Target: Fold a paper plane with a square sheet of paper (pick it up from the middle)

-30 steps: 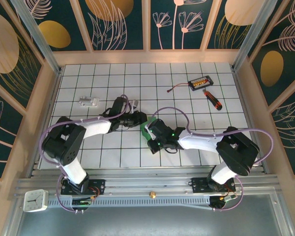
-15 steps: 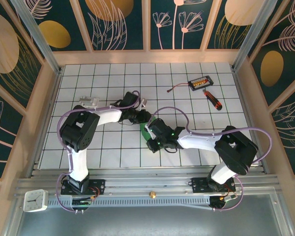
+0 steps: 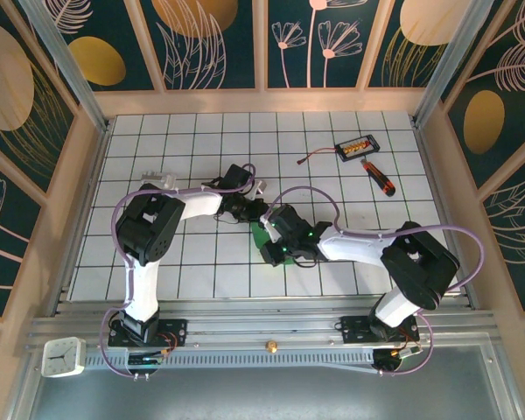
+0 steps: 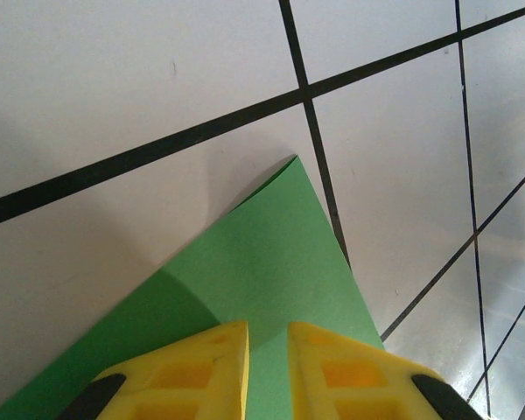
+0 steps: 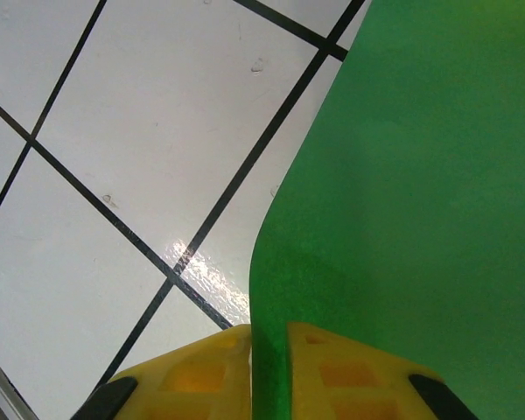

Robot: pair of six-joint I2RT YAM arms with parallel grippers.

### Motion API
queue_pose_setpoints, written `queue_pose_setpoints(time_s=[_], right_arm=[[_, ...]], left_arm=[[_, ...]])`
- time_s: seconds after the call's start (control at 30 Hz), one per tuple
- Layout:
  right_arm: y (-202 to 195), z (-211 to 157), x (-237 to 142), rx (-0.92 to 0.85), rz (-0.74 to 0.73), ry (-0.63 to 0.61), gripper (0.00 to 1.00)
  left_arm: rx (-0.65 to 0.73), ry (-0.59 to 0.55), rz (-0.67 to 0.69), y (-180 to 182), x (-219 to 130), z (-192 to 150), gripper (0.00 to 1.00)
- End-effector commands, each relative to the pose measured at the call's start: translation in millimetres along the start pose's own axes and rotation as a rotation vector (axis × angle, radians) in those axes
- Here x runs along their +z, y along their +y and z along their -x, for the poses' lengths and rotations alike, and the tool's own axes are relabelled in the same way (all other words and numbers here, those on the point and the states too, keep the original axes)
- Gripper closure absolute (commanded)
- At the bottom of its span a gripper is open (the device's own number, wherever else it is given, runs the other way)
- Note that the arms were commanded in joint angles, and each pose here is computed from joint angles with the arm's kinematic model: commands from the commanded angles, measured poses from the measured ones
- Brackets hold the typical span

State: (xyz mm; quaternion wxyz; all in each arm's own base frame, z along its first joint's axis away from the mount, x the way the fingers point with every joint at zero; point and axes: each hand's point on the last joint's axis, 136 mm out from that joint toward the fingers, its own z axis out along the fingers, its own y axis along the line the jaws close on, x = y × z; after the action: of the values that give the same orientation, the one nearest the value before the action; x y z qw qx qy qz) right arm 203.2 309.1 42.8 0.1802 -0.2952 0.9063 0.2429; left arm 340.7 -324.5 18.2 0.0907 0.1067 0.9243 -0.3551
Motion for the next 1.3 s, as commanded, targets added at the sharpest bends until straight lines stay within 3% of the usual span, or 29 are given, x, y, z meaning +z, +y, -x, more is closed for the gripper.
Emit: queue_pose_setpoints(time_s=[0.0, 0.97, 1.27], right_arm=[[3, 1, -2, -0.014, 0.045, -0.011, 0.81], [-4, 3, -20, 0.012, 0.110, -0.049, 0.74], [-2, 6, -20, 0.018, 0.127, -0.060, 0.80]], left_arm=[[0.003, 0.073, 0.042, 15, 13, -17, 0.80], [0.011, 0.094, 0.049, 20, 18, -22, 0.85], [0.013, 0.097, 0.051, 21, 18, -23, 0.87]])
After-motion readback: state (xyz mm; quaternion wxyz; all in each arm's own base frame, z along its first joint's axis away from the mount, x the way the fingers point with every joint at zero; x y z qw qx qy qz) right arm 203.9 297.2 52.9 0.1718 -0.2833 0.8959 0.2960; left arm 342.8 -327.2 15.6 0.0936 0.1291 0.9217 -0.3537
